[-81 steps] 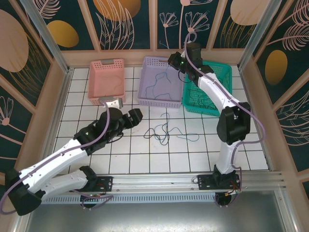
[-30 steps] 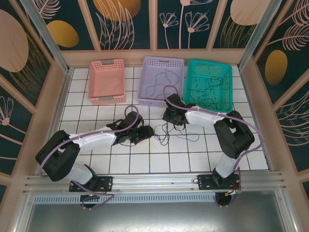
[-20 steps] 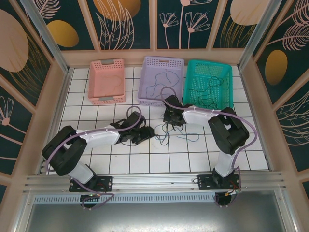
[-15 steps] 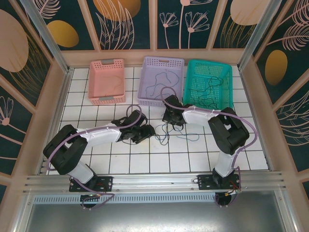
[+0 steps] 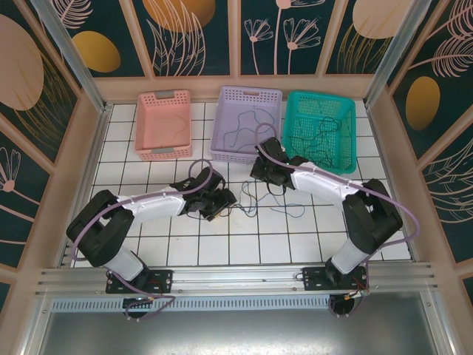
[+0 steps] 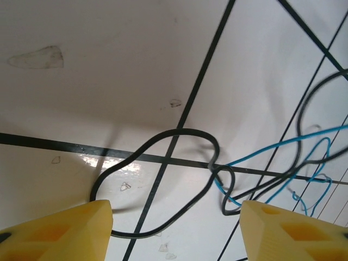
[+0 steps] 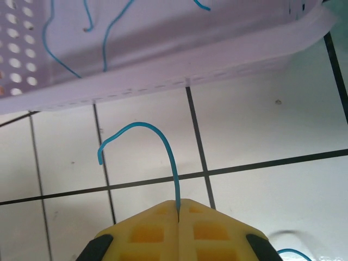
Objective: Untangle the cables
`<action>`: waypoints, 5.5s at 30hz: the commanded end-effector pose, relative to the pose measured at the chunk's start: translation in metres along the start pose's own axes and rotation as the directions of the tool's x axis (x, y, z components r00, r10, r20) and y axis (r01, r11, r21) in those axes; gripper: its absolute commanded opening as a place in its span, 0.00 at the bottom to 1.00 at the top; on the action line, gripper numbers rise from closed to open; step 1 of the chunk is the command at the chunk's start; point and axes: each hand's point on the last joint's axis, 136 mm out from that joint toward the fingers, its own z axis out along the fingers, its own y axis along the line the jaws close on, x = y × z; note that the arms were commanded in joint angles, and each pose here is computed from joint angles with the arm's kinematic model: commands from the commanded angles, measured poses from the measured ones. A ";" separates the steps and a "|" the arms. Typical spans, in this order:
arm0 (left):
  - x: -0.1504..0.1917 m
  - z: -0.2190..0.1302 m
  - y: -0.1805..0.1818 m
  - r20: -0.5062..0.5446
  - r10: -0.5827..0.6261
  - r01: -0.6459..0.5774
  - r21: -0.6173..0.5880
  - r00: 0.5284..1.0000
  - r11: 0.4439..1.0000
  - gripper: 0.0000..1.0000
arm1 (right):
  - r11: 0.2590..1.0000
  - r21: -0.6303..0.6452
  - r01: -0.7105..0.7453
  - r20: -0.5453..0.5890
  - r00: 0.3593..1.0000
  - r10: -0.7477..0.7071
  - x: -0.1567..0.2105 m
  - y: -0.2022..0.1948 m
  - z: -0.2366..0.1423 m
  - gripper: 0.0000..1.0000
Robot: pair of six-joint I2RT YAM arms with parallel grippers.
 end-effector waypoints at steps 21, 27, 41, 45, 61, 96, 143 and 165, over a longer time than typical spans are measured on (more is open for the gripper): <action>-0.055 -0.018 0.075 0.242 0.058 0.008 -0.266 0.969 0.964 0.00 | 0.996 -0.072 -0.045 0.367 0.928 0.068 -0.121 -0.004 -0.178 0.00; -0.064 -0.036 0.099 0.283 0.059 0.032 -0.307 0.957 0.951 0.00 | 0.989 -0.145 -0.001 0.539 0.839 0.080 -0.180 0.008 -0.252 0.00; -0.077 -0.053 0.135 0.327 0.044 0.083 -0.366 0.944 0.927 0.00 | 0.956 -0.279 0.092 0.789 0.589 0.173 -0.265 0.047 -0.393 0.00; -0.086 -0.061 0.115 0.348 0.065 0.054 -0.322 0.935 0.945 0.01 | 0.937 -0.315 0.151 0.774 0.612 0.162 -0.264 0.062 -0.393 0.00; -0.114 -0.183 -0.091 0.535 0.208 -0.336 0.152 0.818 0.929 0.75 | 0.800 -0.478 0.364 0.722 0.681 0.121 -0.255 0.115 -0.396 0.00; -0.080 -0.211 -0.016 0.566 0.005 -0.184 0.259 0.824 0.948 0.66 | 0.803 -0.558 0.207 0.551 0.816 0.173 -0.326 0.157 -0.188 0.00; -0.068 -0.133 0.084 0.402 -0.022 0.079 -0.127 0.915 0.989 0.49 | 0.869 -0.238 0.435 -0.163 0.864 -0.477 0.063 0.130 0.028 0.50; -0.060 -0.156 0.073 0.417 -0.057 0.067 -0.009 0.907 0.998 0.49 | 0.890 -0.131 0.436 -0.210 0.865 -0.455 0.069 0.139 0.105 0.00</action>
